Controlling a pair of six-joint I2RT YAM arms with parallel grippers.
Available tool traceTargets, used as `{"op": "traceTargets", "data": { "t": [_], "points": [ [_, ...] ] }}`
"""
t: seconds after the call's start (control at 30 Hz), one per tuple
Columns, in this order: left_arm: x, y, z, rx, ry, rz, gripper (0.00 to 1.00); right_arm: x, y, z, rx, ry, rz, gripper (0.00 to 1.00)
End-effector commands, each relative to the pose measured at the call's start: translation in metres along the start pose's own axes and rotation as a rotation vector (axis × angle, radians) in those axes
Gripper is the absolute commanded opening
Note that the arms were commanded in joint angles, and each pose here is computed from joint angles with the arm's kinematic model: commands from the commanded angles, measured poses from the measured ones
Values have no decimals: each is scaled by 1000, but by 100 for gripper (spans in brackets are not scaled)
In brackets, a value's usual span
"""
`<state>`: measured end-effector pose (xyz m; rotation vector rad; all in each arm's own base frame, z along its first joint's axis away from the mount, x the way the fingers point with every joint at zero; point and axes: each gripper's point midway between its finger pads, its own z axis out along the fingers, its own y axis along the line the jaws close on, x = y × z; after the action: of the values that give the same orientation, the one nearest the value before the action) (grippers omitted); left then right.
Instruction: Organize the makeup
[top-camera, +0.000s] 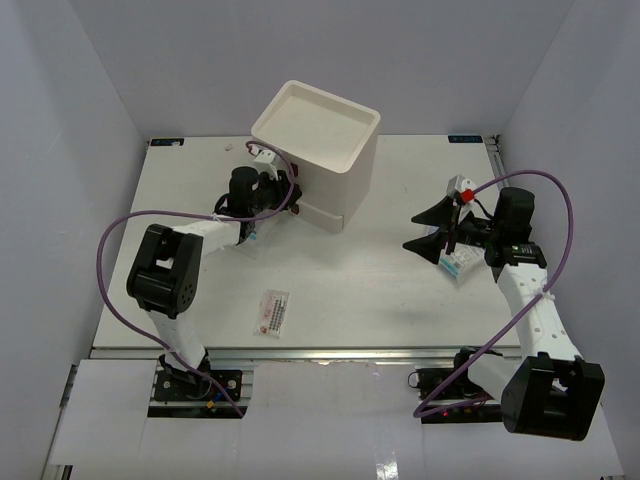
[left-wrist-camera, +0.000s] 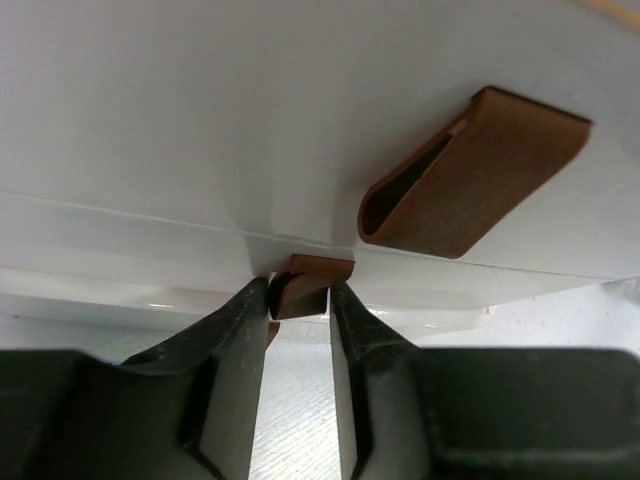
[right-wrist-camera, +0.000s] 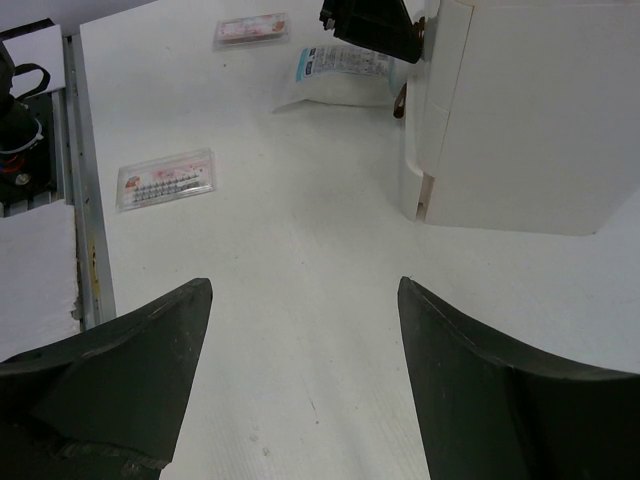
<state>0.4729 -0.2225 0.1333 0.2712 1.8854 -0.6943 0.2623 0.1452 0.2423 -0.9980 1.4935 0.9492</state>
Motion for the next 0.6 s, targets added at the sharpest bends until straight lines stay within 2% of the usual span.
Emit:
{"op": "traceTargets", "data": {
  "t": [0.0,0.03,0.2,0.3,0.4,0.57],
  "points": [
    [-36,-7,-12,-19,-84,19,34,-1,-1,-1,-14,-18,-10,81],
    [-41,-12,-17,-12,-94,21,29,-1,-2,-1,-10,-17,-9,81],
    [-40,-28,-52,15,-103,8,16,2,-6,-4,8,-14,2,81],
    [-22,-30,-77,-3,-102,-33,15,5,-8,-5,19,-11,5,81],
    [-22,-37,-102,-12,-121,-57,14,8,-11,-7,34,-6,8,81],
    [-5,-36,-125,-51,-91,-112,14,11,-14,-9,51,-1,10,81]
  ]
}}
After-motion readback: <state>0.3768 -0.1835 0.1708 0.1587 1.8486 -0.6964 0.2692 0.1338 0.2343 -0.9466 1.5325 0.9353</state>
